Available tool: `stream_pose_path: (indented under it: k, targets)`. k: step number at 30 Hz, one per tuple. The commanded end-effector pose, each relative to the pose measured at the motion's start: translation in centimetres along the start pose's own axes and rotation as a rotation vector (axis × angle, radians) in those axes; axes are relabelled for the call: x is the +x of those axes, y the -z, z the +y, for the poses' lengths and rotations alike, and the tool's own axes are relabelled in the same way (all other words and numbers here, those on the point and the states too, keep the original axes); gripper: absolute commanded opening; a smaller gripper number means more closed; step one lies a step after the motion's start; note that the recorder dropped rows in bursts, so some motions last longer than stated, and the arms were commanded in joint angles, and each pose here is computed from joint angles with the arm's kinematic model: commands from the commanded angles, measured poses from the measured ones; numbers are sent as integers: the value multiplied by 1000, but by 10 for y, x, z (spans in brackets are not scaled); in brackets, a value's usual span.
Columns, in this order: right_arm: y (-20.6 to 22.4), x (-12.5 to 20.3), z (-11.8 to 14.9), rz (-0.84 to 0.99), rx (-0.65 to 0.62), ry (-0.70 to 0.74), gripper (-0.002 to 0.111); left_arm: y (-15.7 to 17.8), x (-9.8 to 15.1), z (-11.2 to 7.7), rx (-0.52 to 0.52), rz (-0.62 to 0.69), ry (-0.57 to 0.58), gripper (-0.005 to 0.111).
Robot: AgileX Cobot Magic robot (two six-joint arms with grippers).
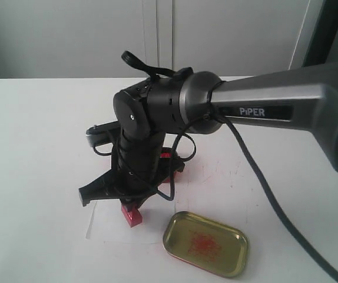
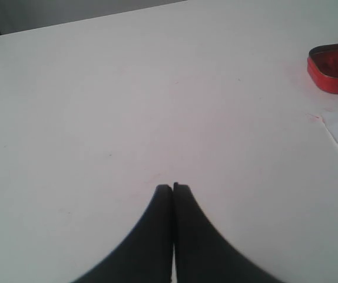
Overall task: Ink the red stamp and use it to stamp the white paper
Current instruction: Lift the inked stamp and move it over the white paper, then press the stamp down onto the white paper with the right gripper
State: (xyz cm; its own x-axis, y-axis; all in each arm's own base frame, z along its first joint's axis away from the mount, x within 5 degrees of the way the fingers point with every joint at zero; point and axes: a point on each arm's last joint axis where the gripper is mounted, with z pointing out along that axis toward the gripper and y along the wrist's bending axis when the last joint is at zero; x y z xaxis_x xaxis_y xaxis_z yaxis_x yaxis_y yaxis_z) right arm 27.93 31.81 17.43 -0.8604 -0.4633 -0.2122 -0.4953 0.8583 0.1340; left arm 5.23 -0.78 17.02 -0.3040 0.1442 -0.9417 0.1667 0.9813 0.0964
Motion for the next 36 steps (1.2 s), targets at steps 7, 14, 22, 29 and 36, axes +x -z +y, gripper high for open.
stream_pose_path:
  k: [7, 14, 22, 29, 36]
  targets:
    - [-1, 2, 0, -60, 47, -10, 0, 0, 1, 0, -2, -3, 1, 0]
    - [3, 6, 10, -84, 75, 7, 0, 0, 1, 0, -2, -3, 1, 0]
    - [2, 5, 10, -88, 79, -6, 0, 0, 1, 0, -2, -3, 1, 0]
    - [3, 5, 9, -95, 85, -2, 0, 0, 1, 0, -2, -3, 1, 0]
    - [-10, 5, 7, -78, 104, -9, 0, 0, 1, 0, -2, -3, 1, 0]
